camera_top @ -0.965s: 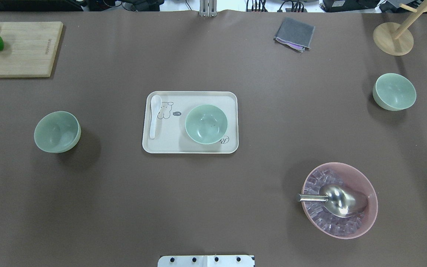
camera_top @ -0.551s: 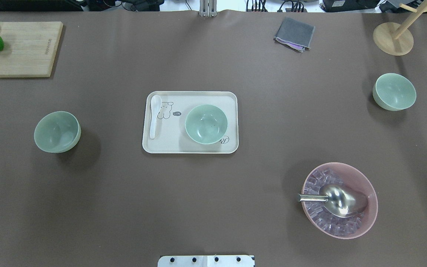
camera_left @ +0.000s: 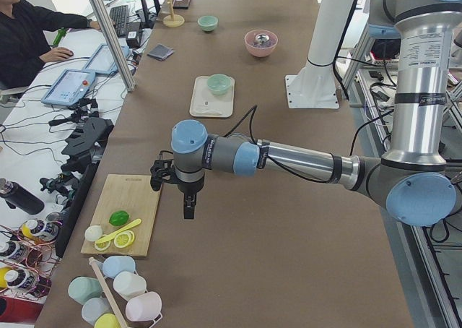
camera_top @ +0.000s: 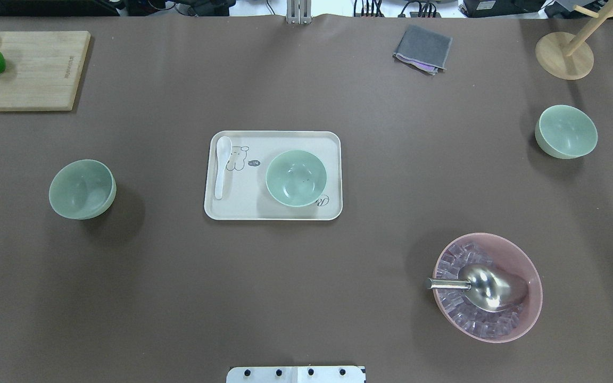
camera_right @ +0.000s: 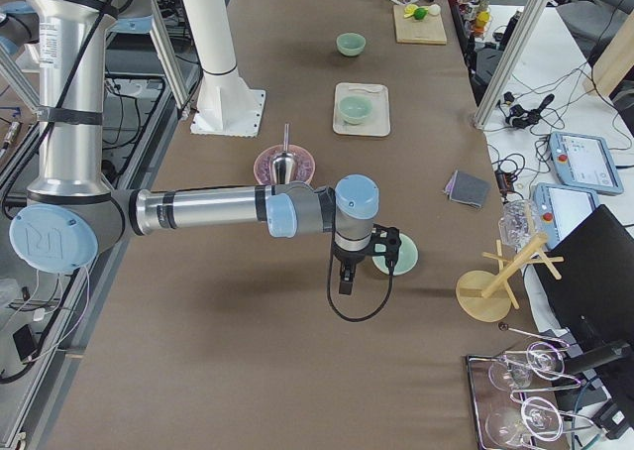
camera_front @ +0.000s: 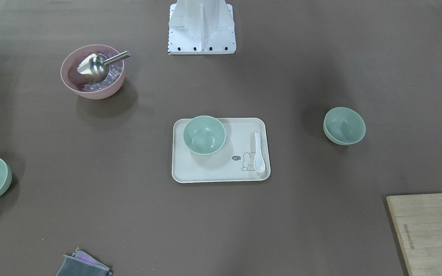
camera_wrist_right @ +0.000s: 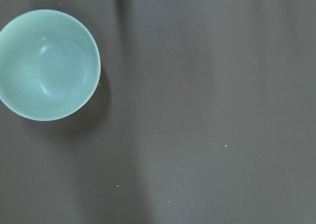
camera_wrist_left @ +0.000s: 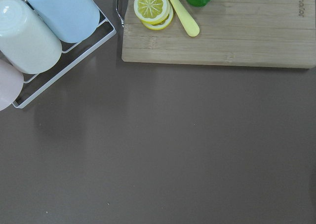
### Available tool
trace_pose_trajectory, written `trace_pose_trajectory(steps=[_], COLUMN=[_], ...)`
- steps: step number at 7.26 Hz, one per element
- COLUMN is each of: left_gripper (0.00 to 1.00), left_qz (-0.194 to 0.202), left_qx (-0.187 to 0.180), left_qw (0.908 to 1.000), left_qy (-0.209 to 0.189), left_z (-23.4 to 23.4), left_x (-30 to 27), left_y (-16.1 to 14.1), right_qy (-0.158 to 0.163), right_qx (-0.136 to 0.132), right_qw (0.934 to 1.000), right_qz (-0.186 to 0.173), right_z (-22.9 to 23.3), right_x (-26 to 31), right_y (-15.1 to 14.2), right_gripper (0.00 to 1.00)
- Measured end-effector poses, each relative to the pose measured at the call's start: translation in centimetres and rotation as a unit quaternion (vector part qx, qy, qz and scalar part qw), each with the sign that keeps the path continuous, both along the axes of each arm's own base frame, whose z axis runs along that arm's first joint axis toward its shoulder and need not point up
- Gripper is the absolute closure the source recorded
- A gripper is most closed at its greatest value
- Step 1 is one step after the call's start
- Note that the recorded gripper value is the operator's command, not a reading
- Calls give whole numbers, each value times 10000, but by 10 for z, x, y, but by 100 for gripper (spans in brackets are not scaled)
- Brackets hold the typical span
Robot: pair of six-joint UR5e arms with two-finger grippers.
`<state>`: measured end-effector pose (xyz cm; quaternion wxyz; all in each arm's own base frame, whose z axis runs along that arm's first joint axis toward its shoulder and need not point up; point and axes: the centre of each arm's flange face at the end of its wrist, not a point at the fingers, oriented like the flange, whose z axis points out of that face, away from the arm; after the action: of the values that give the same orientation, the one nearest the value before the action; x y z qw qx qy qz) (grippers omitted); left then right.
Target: Stack green bowls together
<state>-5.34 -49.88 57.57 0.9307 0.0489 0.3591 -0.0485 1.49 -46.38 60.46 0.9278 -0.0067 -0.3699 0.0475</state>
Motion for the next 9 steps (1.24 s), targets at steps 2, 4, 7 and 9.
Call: trace_pose_trajectory(steps=[2, 4, 7, 9], left_gripper=[1, 1, 1, 1], left_qz=[0, 0, 0, 1], left_qx=[5, -5, -14, -17], left_qw=[10000, 10000, 10000, 10000], left_qy=[-1, -1, -1, 1], left_z=[0, 2, 2, 3], left_x=[0, 0, 0, 0], left_y=[0, 0, 0, 0], right_qy=[0, -7, -10, -10], right_qx=[4, 19, 28, 22], right_qw=[10000, 10000, 10000, 10000], right_qz=[0, -1, -6, -4], right_z=[0, -2, -2, -2], right_x=[0, 0, 0, 0], right_y=[0, -2, -2, -2], right_gripper=[0, 0, 0, 0])
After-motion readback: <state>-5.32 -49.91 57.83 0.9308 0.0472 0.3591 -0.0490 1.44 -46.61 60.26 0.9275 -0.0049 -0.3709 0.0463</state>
